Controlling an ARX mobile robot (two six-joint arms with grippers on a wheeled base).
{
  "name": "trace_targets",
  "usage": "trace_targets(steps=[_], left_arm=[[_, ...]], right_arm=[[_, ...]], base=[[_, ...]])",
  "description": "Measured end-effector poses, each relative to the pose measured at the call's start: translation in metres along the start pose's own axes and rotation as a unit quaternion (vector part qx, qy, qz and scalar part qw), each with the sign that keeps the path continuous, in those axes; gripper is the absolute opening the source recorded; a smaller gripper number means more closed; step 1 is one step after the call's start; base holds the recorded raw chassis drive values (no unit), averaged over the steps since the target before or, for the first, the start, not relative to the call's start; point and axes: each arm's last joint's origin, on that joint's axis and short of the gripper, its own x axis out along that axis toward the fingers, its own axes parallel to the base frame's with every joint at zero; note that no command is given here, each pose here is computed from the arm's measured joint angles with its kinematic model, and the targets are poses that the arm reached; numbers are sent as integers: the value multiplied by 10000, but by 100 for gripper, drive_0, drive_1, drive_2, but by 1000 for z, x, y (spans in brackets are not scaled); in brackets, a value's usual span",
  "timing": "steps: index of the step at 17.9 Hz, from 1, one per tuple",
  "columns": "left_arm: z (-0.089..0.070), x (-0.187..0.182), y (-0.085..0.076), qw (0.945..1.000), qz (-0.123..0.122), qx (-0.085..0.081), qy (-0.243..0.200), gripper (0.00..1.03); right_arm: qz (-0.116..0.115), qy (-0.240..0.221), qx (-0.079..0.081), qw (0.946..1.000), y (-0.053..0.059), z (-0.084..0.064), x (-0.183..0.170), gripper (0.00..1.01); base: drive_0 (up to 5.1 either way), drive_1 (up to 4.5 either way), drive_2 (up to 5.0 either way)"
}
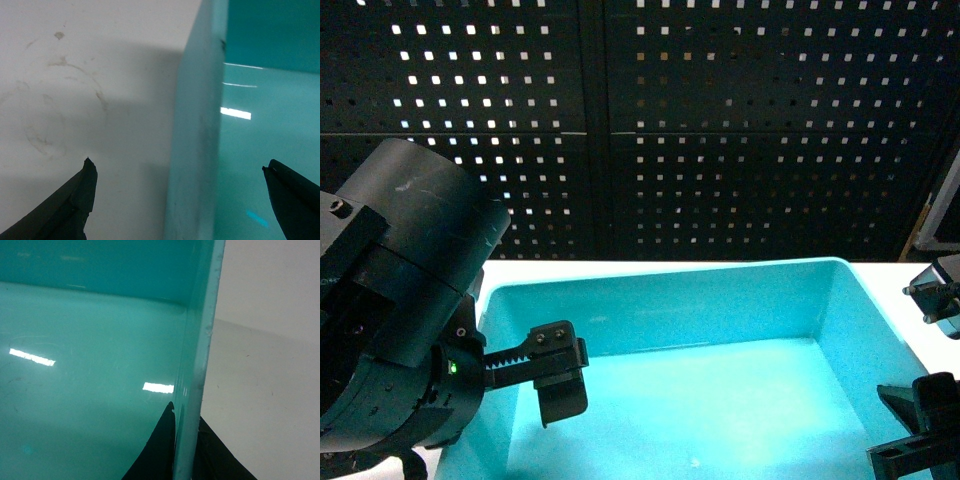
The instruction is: Stack blue boxes stably on right
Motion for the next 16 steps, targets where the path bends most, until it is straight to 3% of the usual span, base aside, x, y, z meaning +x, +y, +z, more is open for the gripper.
trace_targets(steps=[3, 8, 13, 16], left_arm=[[-9, -2, -6, 10000, 40, -39, 77, 94], [-19, 1, -11, 10000, 75, -55, -12, 52], [-22, 2, -13, 9995, 272, 102, -151, 12], [-16, 5, -12, 9986, 210, 281, -394, 8]], right_arm=[[-17, -12, 4, 10000, 0, -1, 3, 7], [5, -66, -27, 10000, 2, -1, 8, 7], [-1, -182, -40, 9998, -1, 0, 11, 7], [-1, -300, -65, 9995, -4, 4, 12, 7]], base=[[0, 0, 0], [0, 0, 0], [0, 0, 0], [0, 0, 0]])
